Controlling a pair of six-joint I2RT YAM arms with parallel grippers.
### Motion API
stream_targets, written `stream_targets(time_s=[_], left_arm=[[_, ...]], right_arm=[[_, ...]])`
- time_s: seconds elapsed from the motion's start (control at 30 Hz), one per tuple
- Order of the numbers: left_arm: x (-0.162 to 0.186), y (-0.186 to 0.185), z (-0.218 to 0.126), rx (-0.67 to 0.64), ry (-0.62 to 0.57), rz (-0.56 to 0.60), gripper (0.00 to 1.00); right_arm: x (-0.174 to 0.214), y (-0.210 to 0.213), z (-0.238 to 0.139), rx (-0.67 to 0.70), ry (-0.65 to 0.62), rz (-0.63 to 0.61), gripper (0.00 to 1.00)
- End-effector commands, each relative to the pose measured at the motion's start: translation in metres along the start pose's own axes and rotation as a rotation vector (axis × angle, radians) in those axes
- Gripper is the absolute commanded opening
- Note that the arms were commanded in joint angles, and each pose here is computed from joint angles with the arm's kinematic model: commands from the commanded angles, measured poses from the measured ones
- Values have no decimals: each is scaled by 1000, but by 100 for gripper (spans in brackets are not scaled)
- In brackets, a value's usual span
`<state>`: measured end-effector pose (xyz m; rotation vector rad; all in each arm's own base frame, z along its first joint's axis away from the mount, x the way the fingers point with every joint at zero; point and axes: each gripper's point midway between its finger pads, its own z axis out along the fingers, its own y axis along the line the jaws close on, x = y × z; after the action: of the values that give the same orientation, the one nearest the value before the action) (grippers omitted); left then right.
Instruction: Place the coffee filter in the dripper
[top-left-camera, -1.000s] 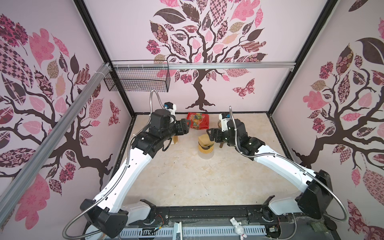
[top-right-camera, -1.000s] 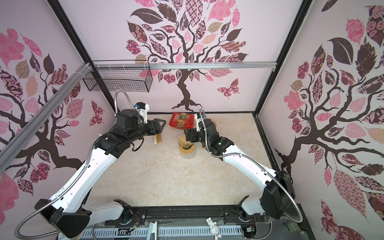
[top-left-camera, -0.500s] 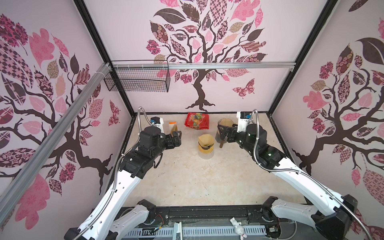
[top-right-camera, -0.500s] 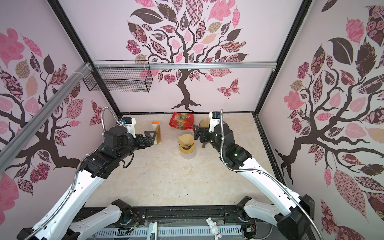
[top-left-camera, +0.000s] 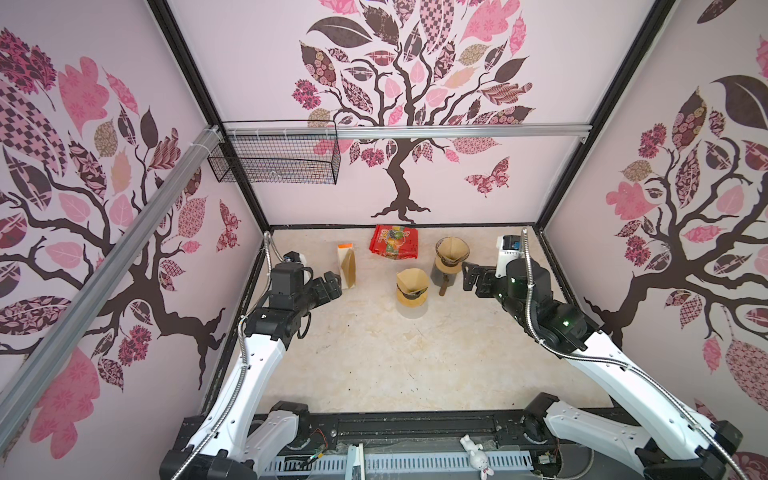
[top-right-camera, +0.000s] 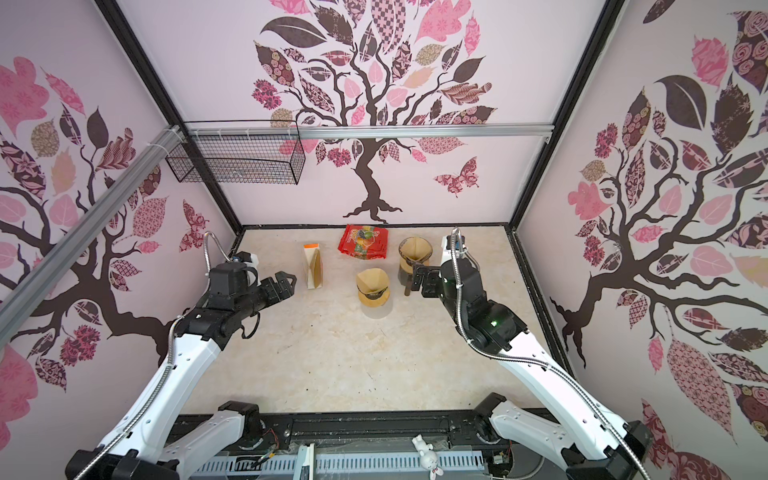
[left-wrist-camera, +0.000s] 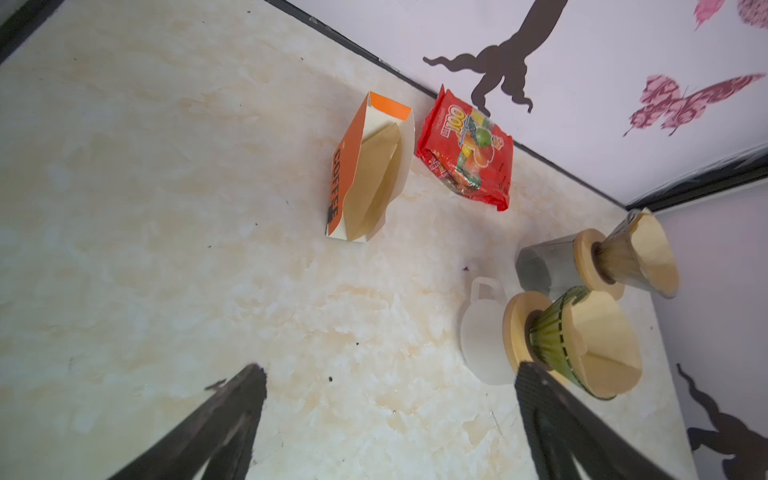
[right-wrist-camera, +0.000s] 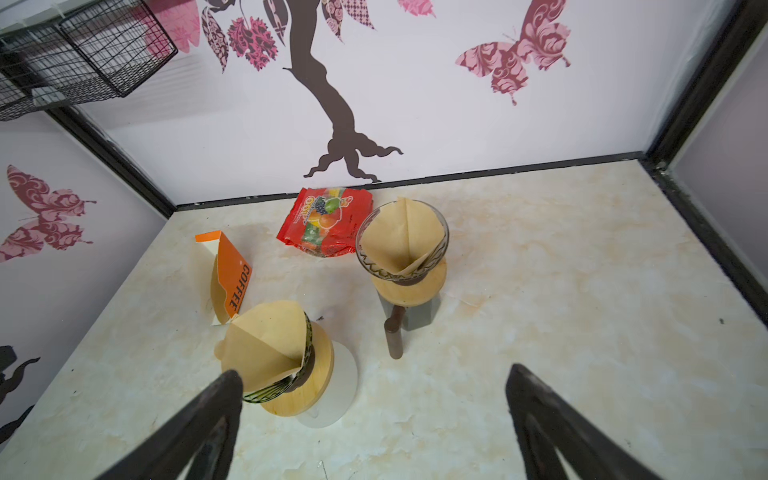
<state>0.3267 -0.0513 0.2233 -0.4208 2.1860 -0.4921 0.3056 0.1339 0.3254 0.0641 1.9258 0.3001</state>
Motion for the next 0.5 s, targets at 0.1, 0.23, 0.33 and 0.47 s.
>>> stream_targets(time_s=[0.1, 0.23, 0.33, 0.47], left_arm=[[6, 18, 29, 22, 21, -95, 97], [-15, 39, 9, -138, -73, -8, 97], [-12, 64, 7, -252, -112, 20, 97], [0, 110, 12, -413, -214, -1, 97]], right_arm=[[-13, -19, 1, 99, -103, -79, 100], [-17, -15, 24, 110, -122, -93, 100], [-17, -10, 30, 74, -181, -87, 100], [-19, -35, 16, 123, -322, 45, 100]])
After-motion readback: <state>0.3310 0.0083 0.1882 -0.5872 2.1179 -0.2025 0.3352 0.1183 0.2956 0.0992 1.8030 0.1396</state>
